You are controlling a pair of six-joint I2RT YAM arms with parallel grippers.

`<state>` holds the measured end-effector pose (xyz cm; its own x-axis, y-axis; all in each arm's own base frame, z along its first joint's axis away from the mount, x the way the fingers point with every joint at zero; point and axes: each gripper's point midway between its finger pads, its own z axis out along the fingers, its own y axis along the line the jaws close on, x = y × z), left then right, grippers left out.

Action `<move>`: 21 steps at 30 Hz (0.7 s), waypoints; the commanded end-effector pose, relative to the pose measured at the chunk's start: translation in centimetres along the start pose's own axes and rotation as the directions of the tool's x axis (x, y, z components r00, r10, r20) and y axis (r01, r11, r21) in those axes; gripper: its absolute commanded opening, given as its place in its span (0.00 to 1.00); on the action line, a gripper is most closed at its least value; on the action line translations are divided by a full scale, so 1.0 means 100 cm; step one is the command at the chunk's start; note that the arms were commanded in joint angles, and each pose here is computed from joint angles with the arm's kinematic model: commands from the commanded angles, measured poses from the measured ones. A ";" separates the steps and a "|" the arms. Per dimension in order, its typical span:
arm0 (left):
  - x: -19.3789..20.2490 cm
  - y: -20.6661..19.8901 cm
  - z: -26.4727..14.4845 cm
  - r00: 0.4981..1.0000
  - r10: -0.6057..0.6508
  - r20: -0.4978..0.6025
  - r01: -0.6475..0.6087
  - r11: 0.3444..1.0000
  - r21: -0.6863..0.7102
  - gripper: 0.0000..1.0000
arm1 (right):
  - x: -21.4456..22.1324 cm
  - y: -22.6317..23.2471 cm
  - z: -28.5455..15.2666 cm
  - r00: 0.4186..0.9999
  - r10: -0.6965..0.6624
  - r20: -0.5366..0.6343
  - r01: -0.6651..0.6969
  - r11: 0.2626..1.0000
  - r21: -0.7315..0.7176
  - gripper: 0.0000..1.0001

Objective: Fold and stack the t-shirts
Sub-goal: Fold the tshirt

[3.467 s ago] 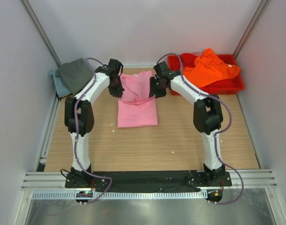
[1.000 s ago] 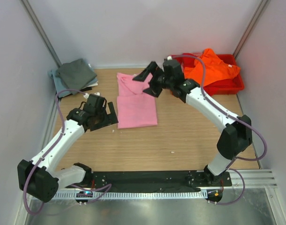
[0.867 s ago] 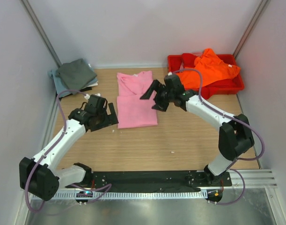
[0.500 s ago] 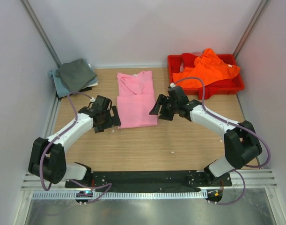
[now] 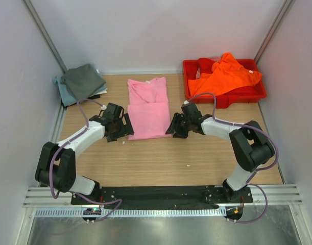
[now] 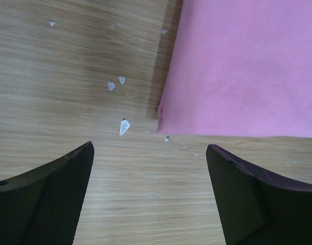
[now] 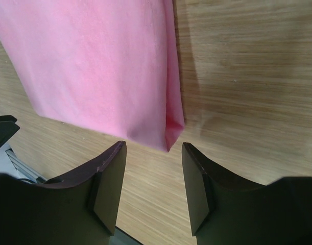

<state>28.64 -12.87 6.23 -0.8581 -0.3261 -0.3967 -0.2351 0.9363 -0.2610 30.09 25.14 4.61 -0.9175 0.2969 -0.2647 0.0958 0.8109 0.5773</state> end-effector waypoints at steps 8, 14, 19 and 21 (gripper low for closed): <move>-0.006 0.002 0.017 0.999 -0.044 0.031 0.044 0.999 0.006 0.86 | -0.005 -0.002 0.020 1.000 -0.002 0.012 0.003 0.999 -0.047 0.53; -0.006 0.000 0.023 0.997 -0.069 0.028 0.068 0.998 0.015 0.82 | -0.006 -0.013 0.026 1.000 0.008 0.005 -0.008 0.999 -0.034 0.46; -0.004 -0.004 0.029 0.995 -0.101 0.023 0.100 0.994 0.041 0.77 | -0.002 -0.017 0.031 1.000 0.015 -0.017 -0.015 0.999 -0.037 0.32; -0.001 -0.005 0.033 0.994 -0.111 0.012 0.110 0.993 0.046 0.75 | -0.001 -0.018 0.032 1.000 0.017 -0.024 -0.017 0.999 -0.035 0.29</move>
<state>29.28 -13.10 3.53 -0.8429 -0.3927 -0.3679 -0.2957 0.9092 -0.2930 31.41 25.74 2.30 -0.9223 0.3046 -0.2378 0.0946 0.7747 0.6253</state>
